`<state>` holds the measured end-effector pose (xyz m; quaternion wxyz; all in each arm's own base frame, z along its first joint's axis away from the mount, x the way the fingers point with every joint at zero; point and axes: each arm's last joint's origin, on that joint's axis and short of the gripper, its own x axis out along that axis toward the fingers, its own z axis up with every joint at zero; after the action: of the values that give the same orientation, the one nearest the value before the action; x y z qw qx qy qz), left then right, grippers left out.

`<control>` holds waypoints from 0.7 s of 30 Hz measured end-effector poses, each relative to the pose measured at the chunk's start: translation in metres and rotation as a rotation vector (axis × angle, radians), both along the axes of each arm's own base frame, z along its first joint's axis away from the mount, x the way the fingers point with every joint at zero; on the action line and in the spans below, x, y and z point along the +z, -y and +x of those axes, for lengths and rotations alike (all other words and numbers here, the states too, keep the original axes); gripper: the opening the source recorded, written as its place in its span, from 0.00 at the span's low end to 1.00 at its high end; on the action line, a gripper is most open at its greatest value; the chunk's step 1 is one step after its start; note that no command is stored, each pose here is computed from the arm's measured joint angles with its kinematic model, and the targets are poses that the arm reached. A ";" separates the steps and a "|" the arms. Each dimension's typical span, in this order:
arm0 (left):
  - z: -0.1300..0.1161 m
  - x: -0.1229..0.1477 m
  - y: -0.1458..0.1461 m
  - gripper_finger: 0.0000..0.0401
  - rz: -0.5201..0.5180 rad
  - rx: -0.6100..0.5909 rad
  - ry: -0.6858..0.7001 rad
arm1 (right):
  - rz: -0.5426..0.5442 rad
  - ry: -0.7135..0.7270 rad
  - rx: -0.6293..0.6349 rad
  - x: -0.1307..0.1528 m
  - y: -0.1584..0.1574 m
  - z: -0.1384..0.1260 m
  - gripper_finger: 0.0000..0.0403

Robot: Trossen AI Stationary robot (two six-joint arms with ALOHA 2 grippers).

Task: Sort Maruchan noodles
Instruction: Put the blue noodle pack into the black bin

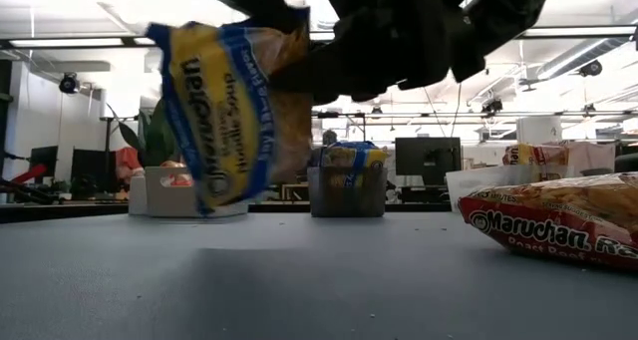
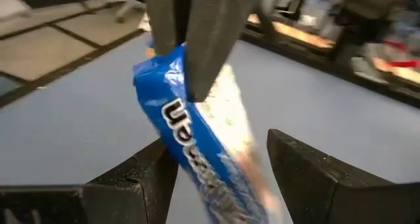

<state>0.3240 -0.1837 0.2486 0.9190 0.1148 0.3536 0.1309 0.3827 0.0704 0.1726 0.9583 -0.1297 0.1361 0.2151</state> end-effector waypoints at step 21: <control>-0.001 0.002 -0.002 0.16 -0.013 0.021 0.000 | 0.032 -0.100 0.103 0.001 -0.005 0.009 0.26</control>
<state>0.3235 -0.1816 0.2510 0.9184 0.1050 0.3556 0.1380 0.3915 0.0751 0.1737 0.9399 -0.1104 0.1737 0.2723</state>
